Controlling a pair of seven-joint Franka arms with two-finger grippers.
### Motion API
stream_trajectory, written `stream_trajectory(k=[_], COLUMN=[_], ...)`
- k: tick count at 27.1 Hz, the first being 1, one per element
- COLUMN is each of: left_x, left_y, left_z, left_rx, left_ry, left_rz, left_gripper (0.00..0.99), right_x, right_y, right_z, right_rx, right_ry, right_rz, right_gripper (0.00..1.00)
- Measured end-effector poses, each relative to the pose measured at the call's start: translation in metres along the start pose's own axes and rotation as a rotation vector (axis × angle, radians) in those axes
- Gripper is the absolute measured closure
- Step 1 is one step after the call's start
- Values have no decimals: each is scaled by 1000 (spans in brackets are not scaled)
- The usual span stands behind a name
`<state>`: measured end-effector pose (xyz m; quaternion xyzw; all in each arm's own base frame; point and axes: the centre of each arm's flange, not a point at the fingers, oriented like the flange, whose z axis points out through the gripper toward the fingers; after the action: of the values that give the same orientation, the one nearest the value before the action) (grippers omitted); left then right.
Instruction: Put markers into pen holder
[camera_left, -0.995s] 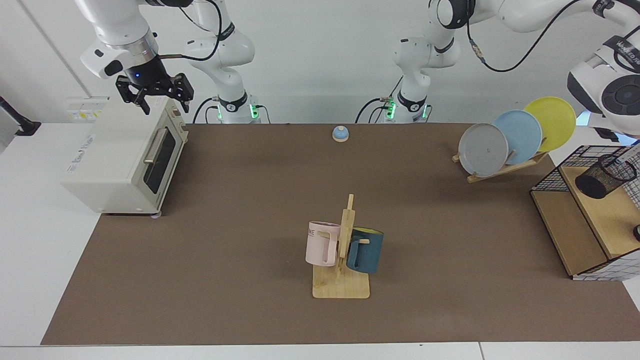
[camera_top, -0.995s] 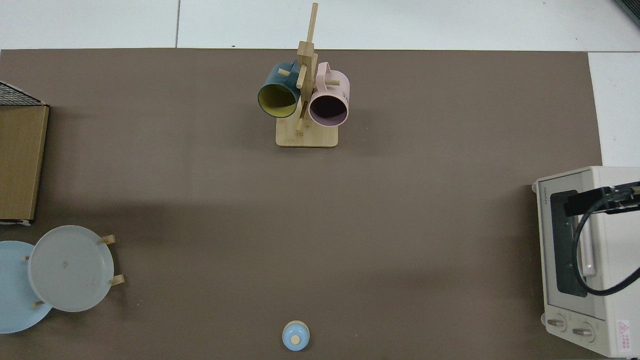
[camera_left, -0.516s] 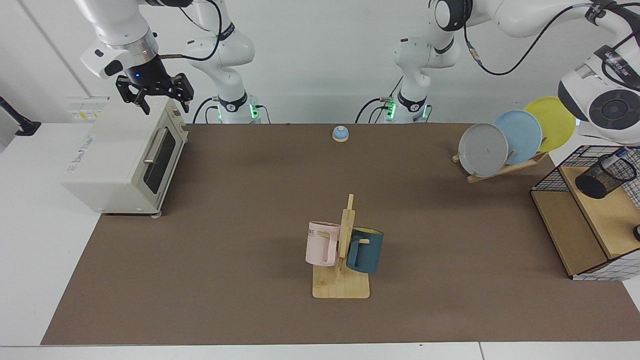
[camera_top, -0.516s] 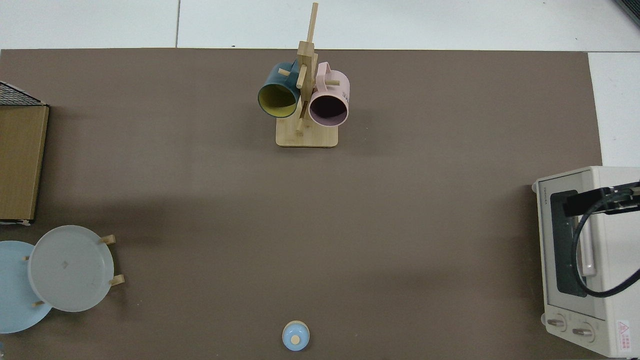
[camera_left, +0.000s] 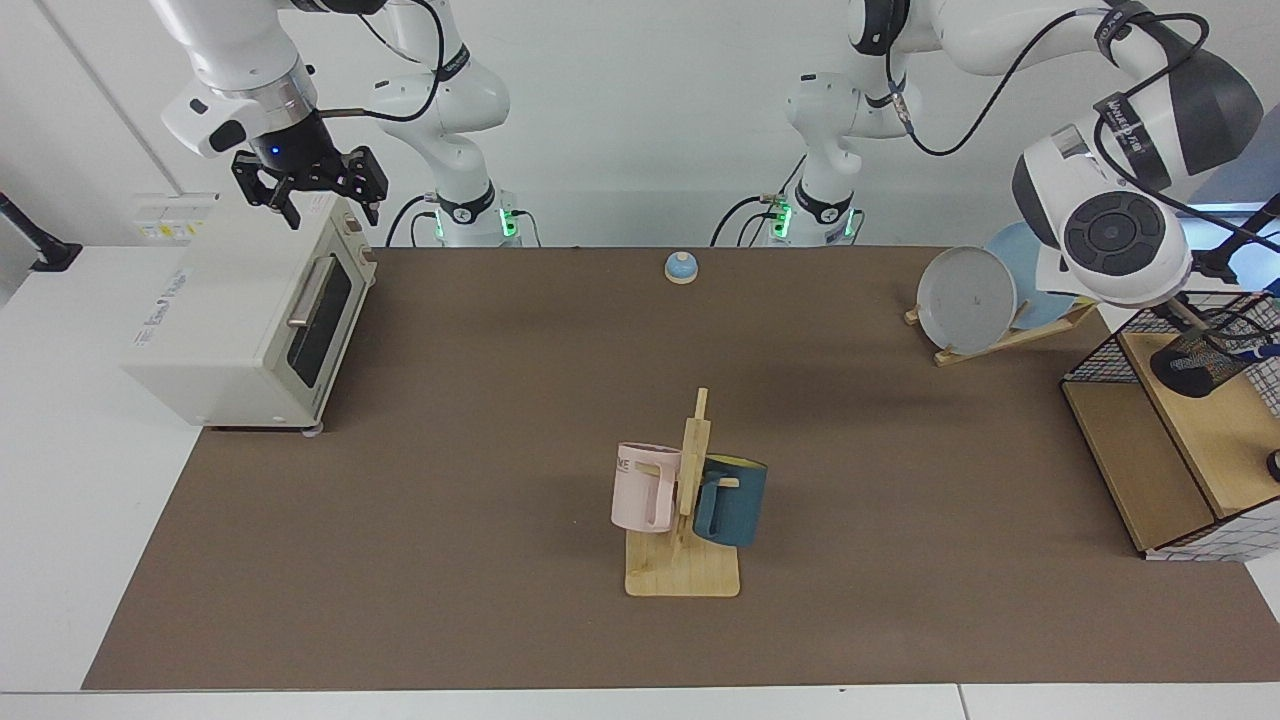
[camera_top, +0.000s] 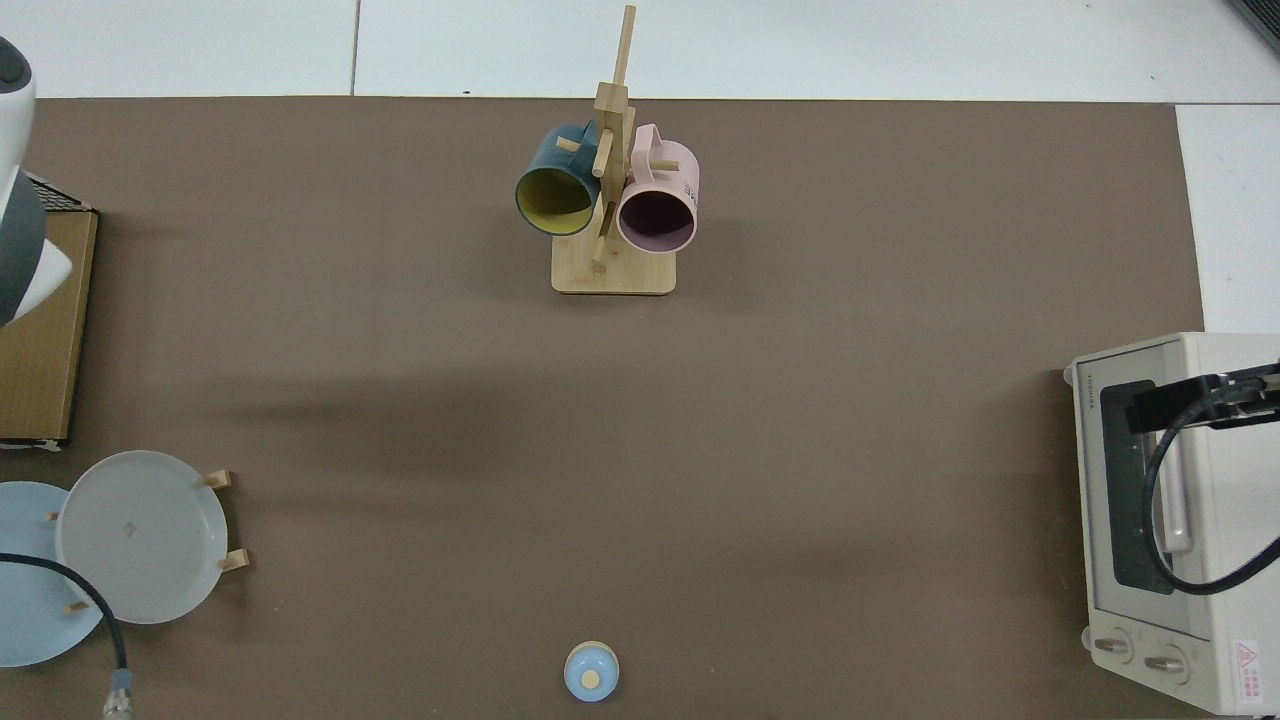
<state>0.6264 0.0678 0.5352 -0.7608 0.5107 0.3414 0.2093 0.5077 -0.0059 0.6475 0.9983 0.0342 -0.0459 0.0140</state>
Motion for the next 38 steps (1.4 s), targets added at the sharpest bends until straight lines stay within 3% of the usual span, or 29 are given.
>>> stream_trajectory(k=[3,10,17,26,38], left_x=[16,50,70,66,44], left_y=[6,18,11,11,34], left_z=[0,-15,-14,-7,-41], left_rx=[-65,-216,-263,-354,-344], left_ry=[140,363,543,587,700], left_rz=[-139,-427,-544,-775,-796], left_gripper=[0,0,0,0,0], right_x=[0,0,0,0,0], right_y=[0,0,0,0,0], right_z=[0,0,0,0,0], right_rx=[0,0,0,0,0], right_ry=[0,0,0,0,0], right_rz=[0,0,0,0,0], right_gripper=[0,0,0,0,0])
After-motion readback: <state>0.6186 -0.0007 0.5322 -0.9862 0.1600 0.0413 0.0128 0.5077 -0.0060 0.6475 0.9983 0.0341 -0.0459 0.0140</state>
